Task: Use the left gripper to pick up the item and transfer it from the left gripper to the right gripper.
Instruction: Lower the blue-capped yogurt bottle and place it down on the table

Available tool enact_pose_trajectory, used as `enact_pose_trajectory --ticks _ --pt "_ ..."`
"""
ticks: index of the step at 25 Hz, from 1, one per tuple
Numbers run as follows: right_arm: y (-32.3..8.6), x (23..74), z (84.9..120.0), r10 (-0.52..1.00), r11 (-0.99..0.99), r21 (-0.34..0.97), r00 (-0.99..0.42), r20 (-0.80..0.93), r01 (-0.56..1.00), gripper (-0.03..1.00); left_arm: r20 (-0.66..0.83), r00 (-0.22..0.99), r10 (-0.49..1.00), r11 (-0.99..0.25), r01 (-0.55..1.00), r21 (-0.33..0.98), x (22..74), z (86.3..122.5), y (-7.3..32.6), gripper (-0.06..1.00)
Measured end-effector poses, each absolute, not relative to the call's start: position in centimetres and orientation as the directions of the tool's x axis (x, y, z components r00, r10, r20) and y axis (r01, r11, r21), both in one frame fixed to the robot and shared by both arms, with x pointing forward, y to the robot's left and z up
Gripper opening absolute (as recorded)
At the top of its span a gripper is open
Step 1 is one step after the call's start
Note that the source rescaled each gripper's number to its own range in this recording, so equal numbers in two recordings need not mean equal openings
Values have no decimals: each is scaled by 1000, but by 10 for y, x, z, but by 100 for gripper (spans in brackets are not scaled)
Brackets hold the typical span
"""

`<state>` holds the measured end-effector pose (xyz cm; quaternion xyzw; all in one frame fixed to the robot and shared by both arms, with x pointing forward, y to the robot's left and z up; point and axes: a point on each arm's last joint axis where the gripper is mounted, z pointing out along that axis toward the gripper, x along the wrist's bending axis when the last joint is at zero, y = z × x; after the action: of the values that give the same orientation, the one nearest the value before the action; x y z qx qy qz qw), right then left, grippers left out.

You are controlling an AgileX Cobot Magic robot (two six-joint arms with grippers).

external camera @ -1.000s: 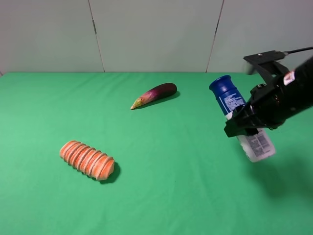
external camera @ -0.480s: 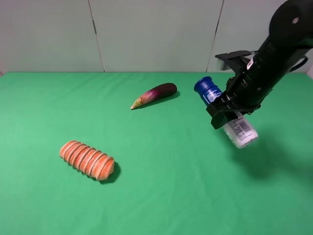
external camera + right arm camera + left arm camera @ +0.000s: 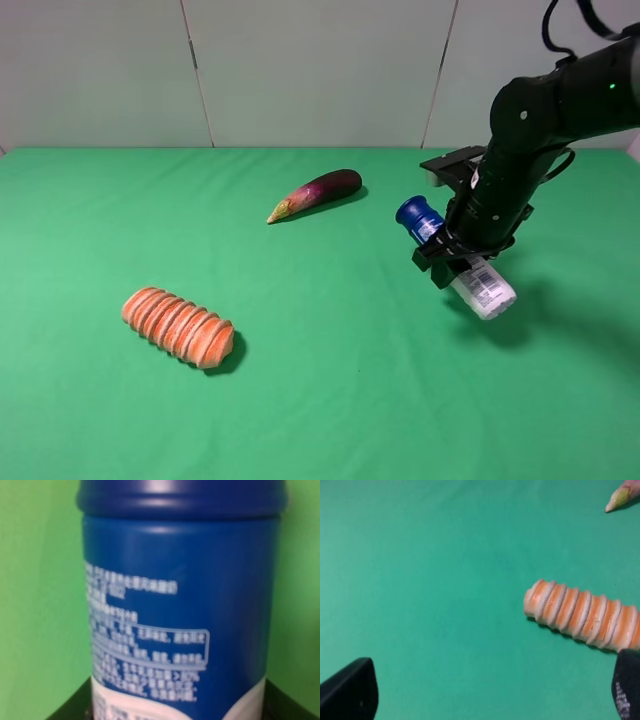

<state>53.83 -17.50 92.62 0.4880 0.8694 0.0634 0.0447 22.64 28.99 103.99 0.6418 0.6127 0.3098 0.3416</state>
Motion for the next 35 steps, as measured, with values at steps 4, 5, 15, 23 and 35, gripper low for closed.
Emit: enact_pose_trajectory --ticks 4,5,15,23,35 --pt "-174 541 916 853 519 142 -522 -17 843 0 -21 57 998 -16 575 818 226 1040 290 88" --pt "-174 541 913 853 519 133 -521 -16 845 0 -21 57 998 -16 575 818 226 1040 290 88" --pt "-174 542 902 853 520 108 -522 -12 847 20 -21 57 998 -16 575 818 226 1040 290 88" --pt "-173 543 903 857 513 117 -516 -13 850 98 -21 57 998 -16 575 818 226 1040 290 88" --pt "-172 546 913 858 512 66 -513 -3 856 100 -21 57 998 -16 575 818 226 1040 290 88"
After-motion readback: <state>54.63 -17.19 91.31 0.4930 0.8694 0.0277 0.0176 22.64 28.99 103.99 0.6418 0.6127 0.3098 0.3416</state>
